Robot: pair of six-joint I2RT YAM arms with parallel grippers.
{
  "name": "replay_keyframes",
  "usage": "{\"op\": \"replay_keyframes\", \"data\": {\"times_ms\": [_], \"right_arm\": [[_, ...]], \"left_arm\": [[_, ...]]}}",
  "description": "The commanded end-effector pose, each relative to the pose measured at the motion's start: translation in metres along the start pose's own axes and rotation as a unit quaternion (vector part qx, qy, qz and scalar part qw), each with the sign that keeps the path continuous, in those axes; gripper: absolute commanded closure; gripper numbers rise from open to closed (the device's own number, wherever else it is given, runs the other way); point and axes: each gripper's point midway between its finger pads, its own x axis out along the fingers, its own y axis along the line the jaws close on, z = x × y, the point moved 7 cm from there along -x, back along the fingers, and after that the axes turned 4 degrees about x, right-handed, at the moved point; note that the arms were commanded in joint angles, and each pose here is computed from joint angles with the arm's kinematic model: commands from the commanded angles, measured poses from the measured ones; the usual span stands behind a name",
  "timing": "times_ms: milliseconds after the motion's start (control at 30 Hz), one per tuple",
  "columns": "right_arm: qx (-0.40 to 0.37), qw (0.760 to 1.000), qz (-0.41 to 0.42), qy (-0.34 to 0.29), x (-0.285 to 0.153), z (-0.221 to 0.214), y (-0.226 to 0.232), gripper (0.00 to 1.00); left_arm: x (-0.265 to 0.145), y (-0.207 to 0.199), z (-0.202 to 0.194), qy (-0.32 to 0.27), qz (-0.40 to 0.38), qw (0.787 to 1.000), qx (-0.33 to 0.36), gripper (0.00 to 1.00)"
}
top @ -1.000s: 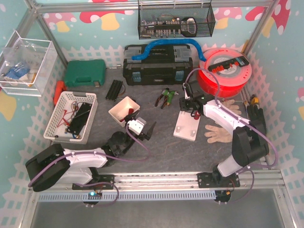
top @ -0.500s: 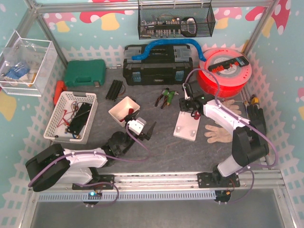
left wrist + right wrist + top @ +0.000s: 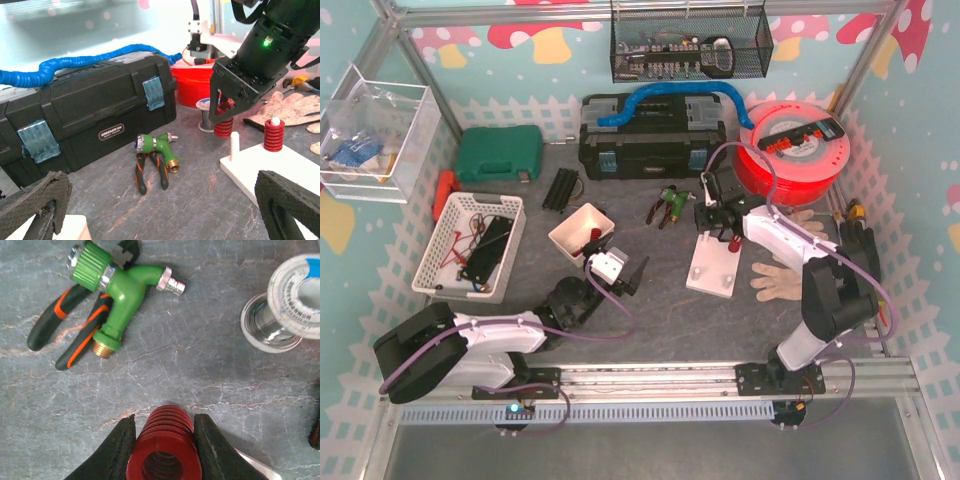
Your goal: Install the large spring
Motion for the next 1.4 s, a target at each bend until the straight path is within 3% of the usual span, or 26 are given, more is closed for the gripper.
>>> {"op": "replay_keyframes", "data": {"times_ms": [0,333,567,1367], "right_arm": [[-0.004,0.999,-0.016,0.028,0.005,-0.008,-0.005,0.95],[-0.01,0.998,-0.016,-0.054,-0.038,0.027,-0.004,0.97],[-0.011,0.999,0.034,-0.015,-0.04,-0.004,0.0,0.98],[-0.018,0.999,0.004,0.038,-0.004,-0.022,-0.005,0.96]], "left_arm": [[0.0,0.0,0.003,-0.003,-0.003,1.0,0.007,0.01],[0.0,-0.001,0.002,-0.003,-0.002,1.0,0.01,0.01],[-0.001,0.0,0.004,-0.006,-0.003,1.0,0.007,0.01],[-0.002,-0.001,0.004,-0.007,-0.005,1.0,0.011,0.01]]}}
